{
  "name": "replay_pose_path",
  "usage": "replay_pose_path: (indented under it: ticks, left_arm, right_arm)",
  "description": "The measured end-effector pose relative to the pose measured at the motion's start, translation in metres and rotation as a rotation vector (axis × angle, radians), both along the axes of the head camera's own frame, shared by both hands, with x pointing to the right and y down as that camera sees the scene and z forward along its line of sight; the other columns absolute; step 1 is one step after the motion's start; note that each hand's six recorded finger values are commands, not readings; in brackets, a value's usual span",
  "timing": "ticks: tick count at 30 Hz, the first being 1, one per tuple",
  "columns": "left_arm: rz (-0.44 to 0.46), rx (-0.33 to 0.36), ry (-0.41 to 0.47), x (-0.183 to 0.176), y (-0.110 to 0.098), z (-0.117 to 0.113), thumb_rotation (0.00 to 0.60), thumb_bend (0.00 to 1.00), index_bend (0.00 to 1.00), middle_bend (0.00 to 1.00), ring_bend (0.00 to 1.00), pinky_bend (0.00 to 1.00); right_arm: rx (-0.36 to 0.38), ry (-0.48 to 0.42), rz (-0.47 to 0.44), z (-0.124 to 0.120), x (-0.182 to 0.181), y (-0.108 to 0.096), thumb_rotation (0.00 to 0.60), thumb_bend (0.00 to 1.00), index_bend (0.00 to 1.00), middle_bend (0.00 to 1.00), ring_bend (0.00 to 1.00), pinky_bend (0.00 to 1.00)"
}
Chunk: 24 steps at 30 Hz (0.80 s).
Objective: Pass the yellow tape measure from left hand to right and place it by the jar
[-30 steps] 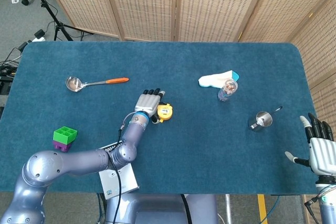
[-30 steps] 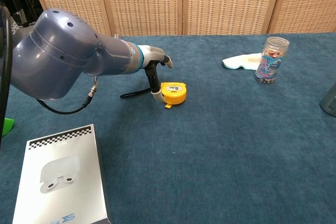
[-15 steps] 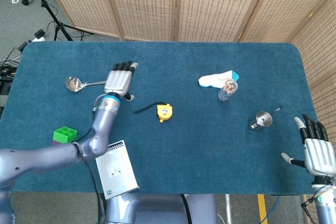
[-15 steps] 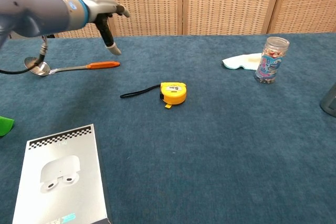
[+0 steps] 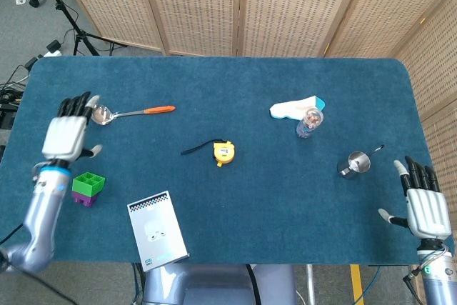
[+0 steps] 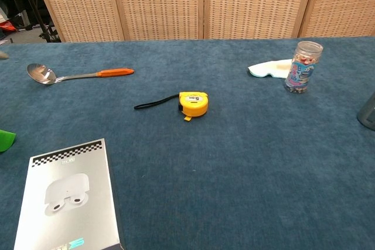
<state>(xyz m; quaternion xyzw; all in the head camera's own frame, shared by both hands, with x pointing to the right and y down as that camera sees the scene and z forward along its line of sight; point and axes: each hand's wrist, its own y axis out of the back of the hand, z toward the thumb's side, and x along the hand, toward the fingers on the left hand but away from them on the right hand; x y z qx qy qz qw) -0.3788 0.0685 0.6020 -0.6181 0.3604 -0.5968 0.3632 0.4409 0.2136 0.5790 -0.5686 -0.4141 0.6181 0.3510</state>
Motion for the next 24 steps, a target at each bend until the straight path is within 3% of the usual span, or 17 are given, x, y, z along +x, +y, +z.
replay_pose_path:
  ticks: [5,11,15,19,24]
  left_arm:
    - [-0.009,-0.078,-0.057,-0.045,0.059,-0.005,0.600,0.19,0.05,0.00,0.00,0.00]
    - [-0.102,-0.119,-0.041,-0.070,0.107,-0.006,0.600,0.19,0.05,0.00,0.00,0.00]
    - [-0.100,-0.094,-0.039,-0.072,0.120,-0.006,0.600,0.19,0.05,0.00,0.00,0.00]
    - [-0.101,-0.111,-0.029,-0.073,0.136,0.000,0.600,0.19,0.05,0.00,0.00,0.00]
    - [-0.115,-0.097,-0.023,-0.079,0.136,0.000,0.600,0.19,0.05,0.00,0.00,0.00]
  right_arm:
    - [0.005,0.009,0.005,0.001,0.000,-0.001,0.600,0.09,0.07,0.00,0.00,0.00]
    - [0.032,0.013,-0.003,0.000,-0.004,-0.002,0.600,0.09,0.07,0.00,0.00,0.00]
    - [0.058,0.008,0.000,-0.003,-0.005,-0.004,0.600,0.09,0.07,0.00,0.00,0.00]
    - [0.080,-0.015,0.003,-0.005,-0.012,-0.010,0.600,0.09,0.09,0.00,0.00,0.00]
    - [0.132,-0.043,-0.060,-0.011,-0.040,-0.032,0.600,0.09,0.17,0.00,0.00,0.00]
